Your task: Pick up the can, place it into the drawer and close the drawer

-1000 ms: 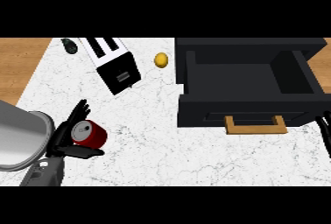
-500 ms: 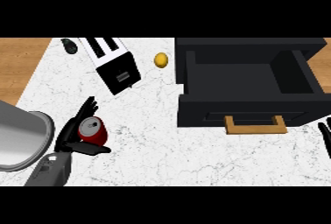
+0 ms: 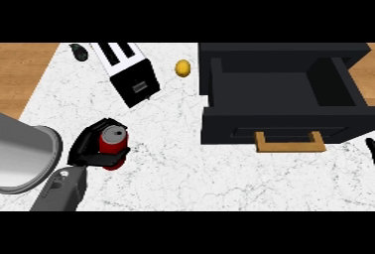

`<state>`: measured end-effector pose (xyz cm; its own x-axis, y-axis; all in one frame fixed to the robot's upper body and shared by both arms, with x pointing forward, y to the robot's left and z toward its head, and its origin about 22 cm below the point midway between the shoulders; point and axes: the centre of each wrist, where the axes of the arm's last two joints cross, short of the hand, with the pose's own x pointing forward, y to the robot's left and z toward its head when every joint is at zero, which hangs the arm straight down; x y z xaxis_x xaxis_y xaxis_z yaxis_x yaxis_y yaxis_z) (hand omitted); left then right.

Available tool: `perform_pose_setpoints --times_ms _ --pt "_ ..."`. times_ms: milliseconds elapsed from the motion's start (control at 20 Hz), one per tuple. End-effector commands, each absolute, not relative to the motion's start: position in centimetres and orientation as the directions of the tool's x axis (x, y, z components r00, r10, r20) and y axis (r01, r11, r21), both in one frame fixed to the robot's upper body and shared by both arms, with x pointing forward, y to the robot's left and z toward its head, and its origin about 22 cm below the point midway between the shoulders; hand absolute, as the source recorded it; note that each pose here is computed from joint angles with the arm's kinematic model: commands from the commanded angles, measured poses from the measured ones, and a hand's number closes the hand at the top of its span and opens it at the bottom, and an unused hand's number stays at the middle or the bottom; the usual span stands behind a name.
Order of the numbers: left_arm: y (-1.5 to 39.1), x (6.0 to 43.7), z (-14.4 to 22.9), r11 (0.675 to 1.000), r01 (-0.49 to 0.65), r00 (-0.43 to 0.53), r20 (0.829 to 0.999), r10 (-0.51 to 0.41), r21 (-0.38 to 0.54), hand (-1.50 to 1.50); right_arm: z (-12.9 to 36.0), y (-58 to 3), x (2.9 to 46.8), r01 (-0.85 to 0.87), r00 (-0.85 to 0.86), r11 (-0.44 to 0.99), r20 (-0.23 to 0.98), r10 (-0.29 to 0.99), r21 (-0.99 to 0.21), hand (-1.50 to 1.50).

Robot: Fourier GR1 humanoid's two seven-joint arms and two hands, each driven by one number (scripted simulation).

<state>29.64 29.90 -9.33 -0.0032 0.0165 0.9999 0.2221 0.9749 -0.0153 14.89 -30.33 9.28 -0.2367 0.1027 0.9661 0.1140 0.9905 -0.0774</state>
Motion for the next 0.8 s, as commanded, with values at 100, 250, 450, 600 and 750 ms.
perform_pose_setpoints --times_ms 100,250,450,600,750 --pt "29.7 29.7 -7.8 0.981 0.188 -0.018 0.999 0.046 -0.042 1.50 7.7 -30.0 15.7 0.103 -0.245 0.992 0.964 0.100 -0.077 -1.50" --pt "28.6 29.3 -8.5 0.999 -0.021 -0.031 0.998 0.046 -0.047 1.50 9.1 -29.9 13.6 0.126 -0.224 0.990 0.971 0.090 -0.062 -1.50" --pt "29.8 30.3 -7.0 0.984 -0.164 -0.067 0.996 0.059 -0.069 1.50 10.4 -29.8 14.1 0.134 -0.254 0.989 0.963 0.095 -0.062 -1.50" --pt "27.7 29.9 -4.2 0.992 -0.106 -0.094 0.994 0.059 -0.068 1.50 9.4 -30.6 13.9 0.139 -0.244 0.989 0.966 0.089 -0.056 -1.50" --pt "25.2 30.2 -1.6 0.994 -0.079 -0.111 0.992 0.066 -0.075 1.50 9.6 -30.0 13.4 0.134 -0.250 0.988 0.963 0.105 -0.073 -1.50"
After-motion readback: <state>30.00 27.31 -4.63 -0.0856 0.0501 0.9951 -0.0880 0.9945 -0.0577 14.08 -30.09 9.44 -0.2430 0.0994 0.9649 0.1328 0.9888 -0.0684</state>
